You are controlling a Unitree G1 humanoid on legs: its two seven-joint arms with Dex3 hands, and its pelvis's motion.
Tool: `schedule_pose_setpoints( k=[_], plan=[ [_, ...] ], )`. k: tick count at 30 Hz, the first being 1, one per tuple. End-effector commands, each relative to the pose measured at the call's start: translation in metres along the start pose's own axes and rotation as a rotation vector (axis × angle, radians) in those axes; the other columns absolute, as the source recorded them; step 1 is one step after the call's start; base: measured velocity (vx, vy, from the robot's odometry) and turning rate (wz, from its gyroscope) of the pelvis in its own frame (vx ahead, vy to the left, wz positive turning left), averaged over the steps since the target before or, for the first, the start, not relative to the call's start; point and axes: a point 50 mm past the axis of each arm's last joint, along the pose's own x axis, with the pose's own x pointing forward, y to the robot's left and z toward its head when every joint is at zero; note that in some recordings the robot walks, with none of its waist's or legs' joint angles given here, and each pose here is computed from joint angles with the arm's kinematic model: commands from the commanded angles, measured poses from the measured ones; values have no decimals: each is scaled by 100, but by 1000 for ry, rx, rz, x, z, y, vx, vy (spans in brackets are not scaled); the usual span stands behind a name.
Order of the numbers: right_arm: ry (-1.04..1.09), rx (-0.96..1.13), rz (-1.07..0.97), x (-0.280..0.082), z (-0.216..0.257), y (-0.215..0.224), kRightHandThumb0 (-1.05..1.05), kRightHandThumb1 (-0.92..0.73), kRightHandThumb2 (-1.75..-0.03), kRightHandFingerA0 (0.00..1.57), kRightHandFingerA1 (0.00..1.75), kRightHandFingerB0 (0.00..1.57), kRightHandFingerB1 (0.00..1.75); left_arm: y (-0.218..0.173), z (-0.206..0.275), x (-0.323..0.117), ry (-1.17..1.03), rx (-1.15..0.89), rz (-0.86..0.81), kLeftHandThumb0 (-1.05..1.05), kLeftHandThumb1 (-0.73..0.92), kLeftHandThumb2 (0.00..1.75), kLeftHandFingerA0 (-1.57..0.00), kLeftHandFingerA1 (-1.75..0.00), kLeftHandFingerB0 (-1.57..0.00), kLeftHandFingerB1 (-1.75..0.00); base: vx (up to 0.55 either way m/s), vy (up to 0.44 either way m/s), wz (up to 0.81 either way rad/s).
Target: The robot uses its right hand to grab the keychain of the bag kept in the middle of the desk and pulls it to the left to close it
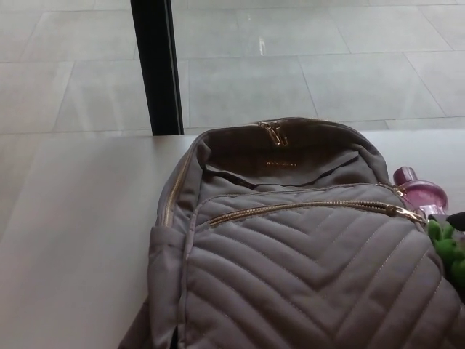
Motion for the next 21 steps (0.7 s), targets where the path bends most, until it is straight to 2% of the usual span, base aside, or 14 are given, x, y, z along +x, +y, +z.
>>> schedule_pose_setpoints(
  k=[1, 4, 5, 6, 13, 15, 16, 21],
  plan=[
    [-6, -34, 92, 3, -4, 15, -16, -73, -62, 76, 112, 36, 41, 5, 1, -1, 15, -16, 27, -65, 71, 62, -56, -49, -53, -38, 0, 0, 0],
    [37, -71, 113, 4, -8, 15, -18, -73, -62, 78, 107, 35, 40, 5, 1, 0, 11, -13, 19, -65, 71, 62, -55, -50, -52, -39, 0, 0, 0],
    [51, -81, 119, 5, -9, 16, -17, -72, -61, 78, 110, 35, 40, 5, 2, -1, 7, -7, 14, -67, 71, 62, -54, -51, -52, -39, 0, 0, 0],
    [68, -94, 126, 5, -12, 16, -18, -71, -61, 78, 123, 37, 40, 4, 3, -1, 5, -2, 11, -65, 73, 62, -52, -52, -51, -39, 0, 0, 0],
    [100, -141, 144, 7, -18, 18, -19, -71, -61, 71, 127, 38, 40, 5, 2, 0, 12, -28, 23, -64, 73, 62, -54, -51, -53, -39, 0, 0, 0],
    [91, -174, 146, 8, -15, 18, -19, -71, -61, 70, 141, 40, 40, 3, 3, 2, 9, -17, 20, -64, 75, 63, -54, -51, -51, -39, 0, 0, 0],
    [84, -198, 142, 9, -12, 19, -19, -71, -59, 69, 155, 43, 40, 3, 4, 2, 6, -10, 15, -65, 76, 63, -56, -52, -54, -40, 0, 0, 0],
    [54, -226, 143, 10, -7, 20, -18, -74, -60, 73, 158, 48, 43, 1, 6, 3, 8, 26, 13, -68, 78, 64, -56, -50, -55, -39, 0, 0, 0]
  ],
)
